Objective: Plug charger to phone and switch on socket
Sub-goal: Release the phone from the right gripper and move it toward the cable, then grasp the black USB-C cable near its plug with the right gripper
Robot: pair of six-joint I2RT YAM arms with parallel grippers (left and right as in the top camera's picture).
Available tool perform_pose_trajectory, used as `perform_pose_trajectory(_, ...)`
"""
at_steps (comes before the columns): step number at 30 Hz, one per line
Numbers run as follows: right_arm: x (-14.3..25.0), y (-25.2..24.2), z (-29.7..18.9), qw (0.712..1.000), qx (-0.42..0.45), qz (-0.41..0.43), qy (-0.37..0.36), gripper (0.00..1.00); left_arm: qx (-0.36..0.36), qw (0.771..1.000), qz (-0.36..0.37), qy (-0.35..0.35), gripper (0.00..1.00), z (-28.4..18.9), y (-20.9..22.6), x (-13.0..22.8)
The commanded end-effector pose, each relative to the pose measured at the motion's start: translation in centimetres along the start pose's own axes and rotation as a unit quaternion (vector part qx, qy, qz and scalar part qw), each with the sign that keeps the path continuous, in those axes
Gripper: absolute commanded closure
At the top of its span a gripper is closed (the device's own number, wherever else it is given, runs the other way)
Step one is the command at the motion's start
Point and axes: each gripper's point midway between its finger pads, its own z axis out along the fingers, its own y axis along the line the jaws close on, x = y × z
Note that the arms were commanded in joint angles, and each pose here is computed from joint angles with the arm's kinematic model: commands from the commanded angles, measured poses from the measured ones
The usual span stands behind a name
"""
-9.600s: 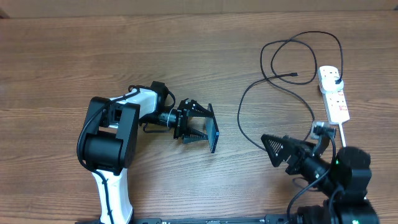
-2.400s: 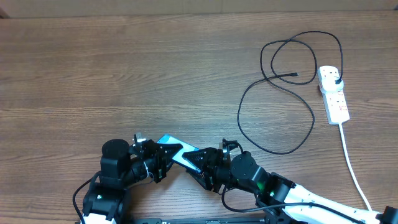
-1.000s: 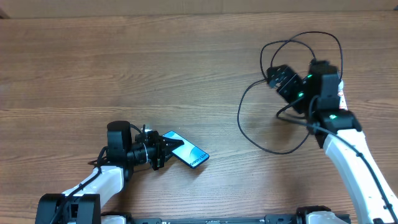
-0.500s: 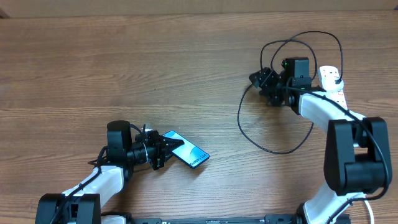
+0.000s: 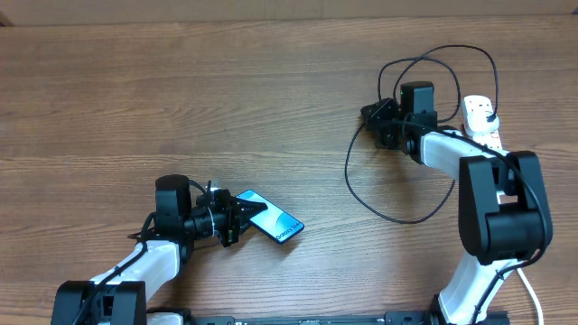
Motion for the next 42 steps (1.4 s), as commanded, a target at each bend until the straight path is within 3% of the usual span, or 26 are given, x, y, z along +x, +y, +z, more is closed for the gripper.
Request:
perform_pose_trajectory(1,-0.3,0.0,0.8,0.999,-0.004,-0.031,-0.008,0.79,0.01,1.0,0.006,0.009,0.96,0.0,-1.0,0.1)
perform_pose_trajectory(3,0.9,0.8,0.7,0.997,-0.028,-0.061,0.025,0.94,0.01,1.0,0.006,0.009,0.96,0.0,-1.0,0.1)
perform_pose_trajectory(8,4.3,3.3,-1.5,0.982,-0.085,-0.129,0.107,0.96,0.011,1.0,0.006,0.015,0.96,0.0,-1.1,0.3)
perform_pose_trajectory(10,5.4,3.2,-3.0,0.978,-0.067,-0.157,0.124,0.96,0.012,1.0,0.006,0.02,0.96,-0.1,-1.1,0.5)
perform_pose_trajectory(12,8.4,0.4,-5.9,0.973,0.016,-0.15,0.176,0.96,0.013,1.0,0.006,0.022,0.96,-0.1,-1.1,0.6)
perform_pose_trajectory(16,14.4,-2.9,-8.7,0.935,0.09,-0.198,0.28,0.96,0.012,1.0,0.006,0.02,0.96,-0.1,-1.1,0.5)
perform_pose_trajectory(19,16.1,-5.4,-9.2,0.91,0.176,-0.257,0.274,0.73,0.012,1.0,0.006,0.018,0.96,-0.1,-1.1,0.4)
perform_pose_trajectory(21,15.4,-5.8,-8.9,0.902,0.211,-0.292,0.238,0.41,0.012,1.0,0.006,0.019,0.96,-0.1,-1.1,0.5)
perform_pose_trajectory(25,13.5,-4.9,-7.7,0.91,0.22,-0.307,0.173,0.19,0.013,1.0,0.006,0.022,0.95,-0.1,-1.1,0.6)
perform_pose_trajectory(28,10.5,-4.3,-7.0,0.919,0.236,-0.302,0.094,0.12,0.013,1.0,0.006,0.022,0.96,-0.1,-1.1,0.6)
perform_pose_trajectory(29,10.2,-4.2,-6.9,0.919,0.236,-0.303,0.086,0.11,0.012,1.0,0.006,0.022,0.96,-0.1,-1.1,0.6)
perform_pose_trajectory(31,9.4,-3.7,-6.7,0.92,0.235,-0.307,0.063,0.01,0.012,1.0,0.006,0.021,0.96,-0.1,-1.1,0.5)
perform_pose_trajectory(33,9.2,-3.8,-6.7,0.919,0.239,-0.307,0.059,0.0,0.012,1.0,0.006,0.018,0.95,-0.1,-1.1,0.4)
perform_pose_trajectory(35,10.5,-4.4,-7.1,0.917,0.246,-0.302,0.086,0.03,0.011,1.0,0.006,0.016,0.95,0.0,-1.1,0.4)
perform_pose_trajectory(38,14.0,-5.4,-8.1,0.905,0.252,-0.306,0.154,0.15,0.011,1.0,0.006,0.012,0.94,0.0,-1.1,0.2)
perform_pose_trajectory(42,18.3,-5.1,-8.8,0.885,0.223,-0.336,0.232,0.14,0.011,1.0,0.006,0.012,0.94,0.0,-1.1,0.2)
